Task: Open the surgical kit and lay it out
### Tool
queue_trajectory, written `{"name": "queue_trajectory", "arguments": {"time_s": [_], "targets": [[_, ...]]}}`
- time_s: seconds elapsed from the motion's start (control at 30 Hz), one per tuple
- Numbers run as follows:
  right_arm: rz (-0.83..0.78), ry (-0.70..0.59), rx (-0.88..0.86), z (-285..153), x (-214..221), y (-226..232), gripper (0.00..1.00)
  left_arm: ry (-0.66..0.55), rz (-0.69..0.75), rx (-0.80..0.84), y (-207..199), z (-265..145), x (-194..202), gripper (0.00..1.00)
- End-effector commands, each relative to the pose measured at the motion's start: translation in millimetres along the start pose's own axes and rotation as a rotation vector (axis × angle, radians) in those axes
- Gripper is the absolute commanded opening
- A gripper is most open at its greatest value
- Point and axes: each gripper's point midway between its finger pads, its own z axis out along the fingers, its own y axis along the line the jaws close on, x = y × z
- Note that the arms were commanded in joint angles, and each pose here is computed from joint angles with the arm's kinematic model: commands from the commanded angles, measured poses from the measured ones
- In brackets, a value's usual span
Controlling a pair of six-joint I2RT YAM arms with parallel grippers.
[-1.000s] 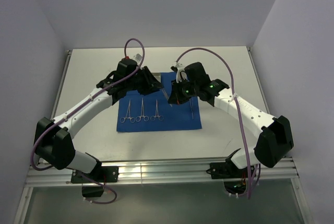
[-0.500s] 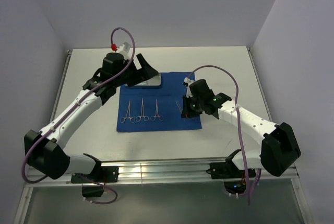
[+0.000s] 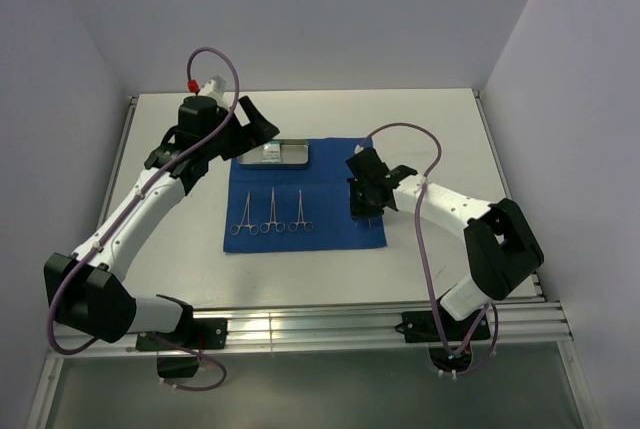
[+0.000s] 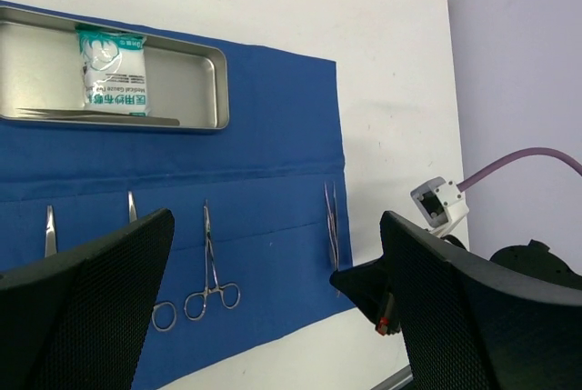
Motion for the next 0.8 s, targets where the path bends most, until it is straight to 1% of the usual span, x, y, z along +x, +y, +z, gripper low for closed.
{"name": "queue_trajectory", "arguments": {"time_s": [0.0, 0.07, 0.13, 0.33, 0.77], "targets": [[0.038, -0.070, 0.024, -4, -27, 4, 0.00, -0.029, 0.015, 0.012, -2, 1, -10, 0.99], [0.053, -0.067, 0.017, -2, -28, 7, 0.00, -0.032, 0.008, 0.011, -1, 3, -12, 0.99], [0.057, -0.036, 0.011, 4, -22, 9, 0.00, -0.034, 0.001, 0.017, -1, 3, -14, 0.99], [0.038, -0.015, -0.008, 16, -18, 11, 0.00, -0.047, 0.002, 0.020, 1, 3, -22, 0.99], [0.051, 0.014, 0.042, 32, -12, 1, 0.00, -0.036, -0.009, 0.021, 4, 4, -24, 0.99]]}}
